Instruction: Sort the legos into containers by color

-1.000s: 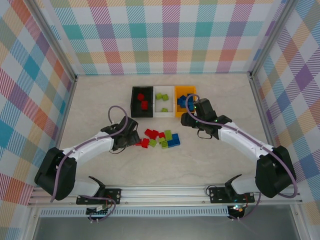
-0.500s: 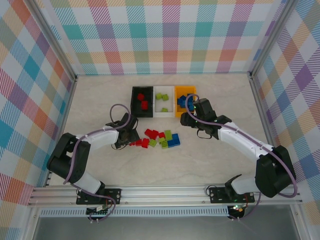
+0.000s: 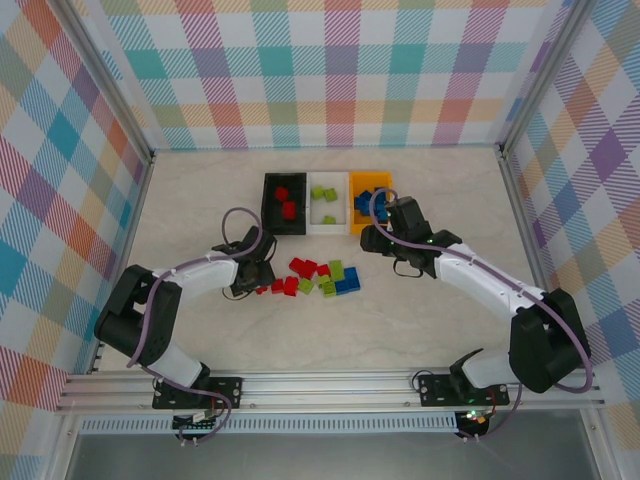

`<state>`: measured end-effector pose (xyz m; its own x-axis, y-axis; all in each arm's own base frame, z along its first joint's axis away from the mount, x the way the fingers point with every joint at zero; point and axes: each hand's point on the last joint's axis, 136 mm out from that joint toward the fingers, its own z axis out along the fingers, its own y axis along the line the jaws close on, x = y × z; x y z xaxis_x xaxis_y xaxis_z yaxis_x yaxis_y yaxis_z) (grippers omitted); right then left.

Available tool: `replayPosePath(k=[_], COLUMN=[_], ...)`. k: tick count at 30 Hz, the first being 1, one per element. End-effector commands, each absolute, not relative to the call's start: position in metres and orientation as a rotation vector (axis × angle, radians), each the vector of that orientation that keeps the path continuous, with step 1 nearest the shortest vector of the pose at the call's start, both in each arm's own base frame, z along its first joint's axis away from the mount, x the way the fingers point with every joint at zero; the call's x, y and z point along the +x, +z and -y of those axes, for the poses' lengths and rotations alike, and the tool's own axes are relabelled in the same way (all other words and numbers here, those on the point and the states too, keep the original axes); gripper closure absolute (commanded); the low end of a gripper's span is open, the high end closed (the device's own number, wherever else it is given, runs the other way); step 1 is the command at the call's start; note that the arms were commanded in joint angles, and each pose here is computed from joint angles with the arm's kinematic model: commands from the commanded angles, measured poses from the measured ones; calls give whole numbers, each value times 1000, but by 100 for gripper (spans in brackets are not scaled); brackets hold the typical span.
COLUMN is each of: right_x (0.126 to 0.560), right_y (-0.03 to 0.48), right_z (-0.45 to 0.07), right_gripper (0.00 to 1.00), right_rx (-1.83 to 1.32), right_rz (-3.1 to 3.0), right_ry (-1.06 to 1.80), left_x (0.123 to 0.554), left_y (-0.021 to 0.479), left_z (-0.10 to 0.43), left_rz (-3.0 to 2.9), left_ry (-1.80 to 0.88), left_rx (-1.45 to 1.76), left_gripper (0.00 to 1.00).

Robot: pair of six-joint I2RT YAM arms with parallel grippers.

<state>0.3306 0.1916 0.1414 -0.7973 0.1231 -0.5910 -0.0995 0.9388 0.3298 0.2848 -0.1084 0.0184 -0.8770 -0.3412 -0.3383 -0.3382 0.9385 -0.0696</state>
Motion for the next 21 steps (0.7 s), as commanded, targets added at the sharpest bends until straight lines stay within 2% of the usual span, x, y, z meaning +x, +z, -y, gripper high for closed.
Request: replayPosePath(k=[1,3,12,17,21], right_x=[337,336,336,337,338], right_y=[150,150,150,150,151], right_z=[-201,-200,-201,-201,-201], right_gripper=[35,36,36,36,36], right_rx=[4,4,10,9,13], right_rz=[-2424,-2426,-2426,-2421,-2414], right_ry=[490,487,488,488,488], left_x=[255,252,250,270,312], left_y=[0,-5,4,52,115], left_z=[109,109,107,111,121], left_rz=[-2849,-2866,-2846,-2732,-2573], left_ry=[32,50,29,-24,-72], left_rx=[-471,-470,-472,-452,-439], left_gripper=[45,52,67,69,68])
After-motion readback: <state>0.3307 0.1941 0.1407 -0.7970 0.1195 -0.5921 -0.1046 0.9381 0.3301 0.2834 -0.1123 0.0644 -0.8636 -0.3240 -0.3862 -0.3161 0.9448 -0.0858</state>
